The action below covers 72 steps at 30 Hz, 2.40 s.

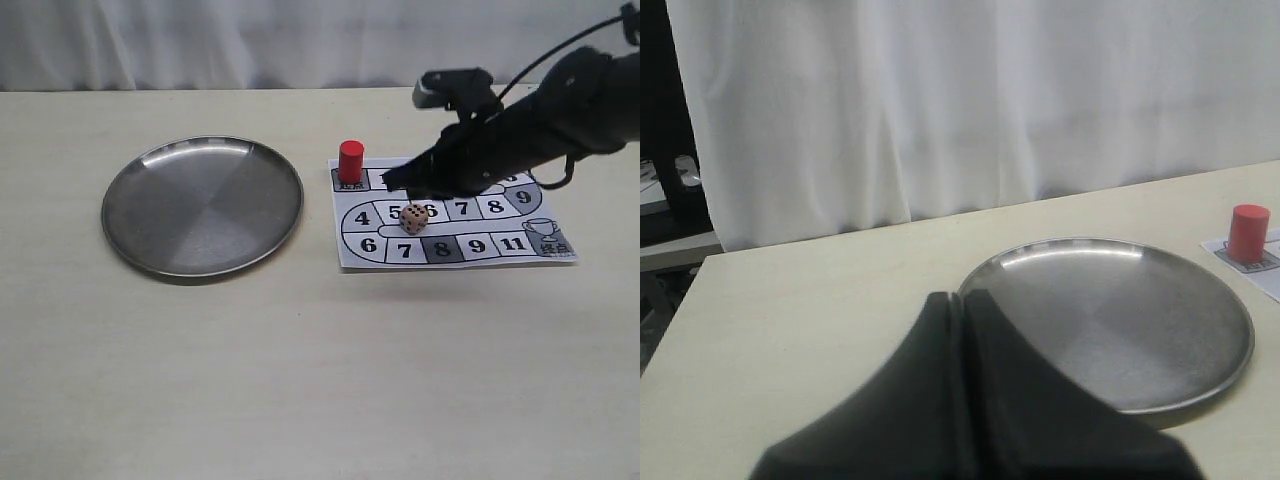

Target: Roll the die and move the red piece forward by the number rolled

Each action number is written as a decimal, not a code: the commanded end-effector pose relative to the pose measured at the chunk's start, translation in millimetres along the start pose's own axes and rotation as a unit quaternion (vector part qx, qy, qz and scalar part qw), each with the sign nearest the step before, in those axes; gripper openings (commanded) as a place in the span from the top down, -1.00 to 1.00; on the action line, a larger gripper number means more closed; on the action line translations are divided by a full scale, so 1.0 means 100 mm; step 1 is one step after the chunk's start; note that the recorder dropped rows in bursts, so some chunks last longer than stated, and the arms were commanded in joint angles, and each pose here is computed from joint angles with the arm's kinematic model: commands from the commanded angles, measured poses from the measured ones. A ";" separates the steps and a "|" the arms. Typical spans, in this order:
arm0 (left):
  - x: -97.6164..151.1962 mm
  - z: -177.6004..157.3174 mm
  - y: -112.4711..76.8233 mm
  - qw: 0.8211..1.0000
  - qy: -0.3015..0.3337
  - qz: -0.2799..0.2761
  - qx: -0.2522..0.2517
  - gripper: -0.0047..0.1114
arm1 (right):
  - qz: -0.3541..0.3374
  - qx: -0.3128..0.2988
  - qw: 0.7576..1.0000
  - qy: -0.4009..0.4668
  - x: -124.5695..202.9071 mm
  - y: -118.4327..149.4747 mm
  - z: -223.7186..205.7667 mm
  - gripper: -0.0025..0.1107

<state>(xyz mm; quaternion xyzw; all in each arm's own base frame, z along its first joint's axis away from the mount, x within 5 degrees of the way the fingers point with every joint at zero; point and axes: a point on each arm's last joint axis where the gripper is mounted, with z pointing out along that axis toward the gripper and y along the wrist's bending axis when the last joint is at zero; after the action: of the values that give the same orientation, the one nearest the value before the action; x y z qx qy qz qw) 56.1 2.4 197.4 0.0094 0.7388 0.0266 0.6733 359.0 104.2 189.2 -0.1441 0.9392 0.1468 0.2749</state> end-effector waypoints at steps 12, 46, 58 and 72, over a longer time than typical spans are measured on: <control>0.00 0.00 0.00 1.000 -0.004 -0.003 0.001 0.92 | -0.047 -0.022 0.997 -0.064 -0.63 0.25 0.21 -0.42; 0.00 0.00 0.00 1.000 -0.004 -0.003 0.001 0.92 | -0.114 0.025 0.993 -0.035 -0.66 -0.06 1.38 0.87; 0.00 0.00 0.00 1.000 -0.004 -0.003 0.001 0.92 | -0.106 0.025 0.990 -0.094 -1.08 -0.05 0.53 0.88; 0.00 0.00 0.00 1.000 -0.004 -0.003 0.001 0.92 | -0.054 0.039 0.994 -0.088 -1.03 -0.33 0.40 0.88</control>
<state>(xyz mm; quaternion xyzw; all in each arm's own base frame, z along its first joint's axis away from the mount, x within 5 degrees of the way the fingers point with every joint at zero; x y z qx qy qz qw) 56.1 2.4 197.4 0.0094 0.7388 0.0266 0.6733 470.6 107.7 234.8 -0.1682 0.8943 0.1087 0.4003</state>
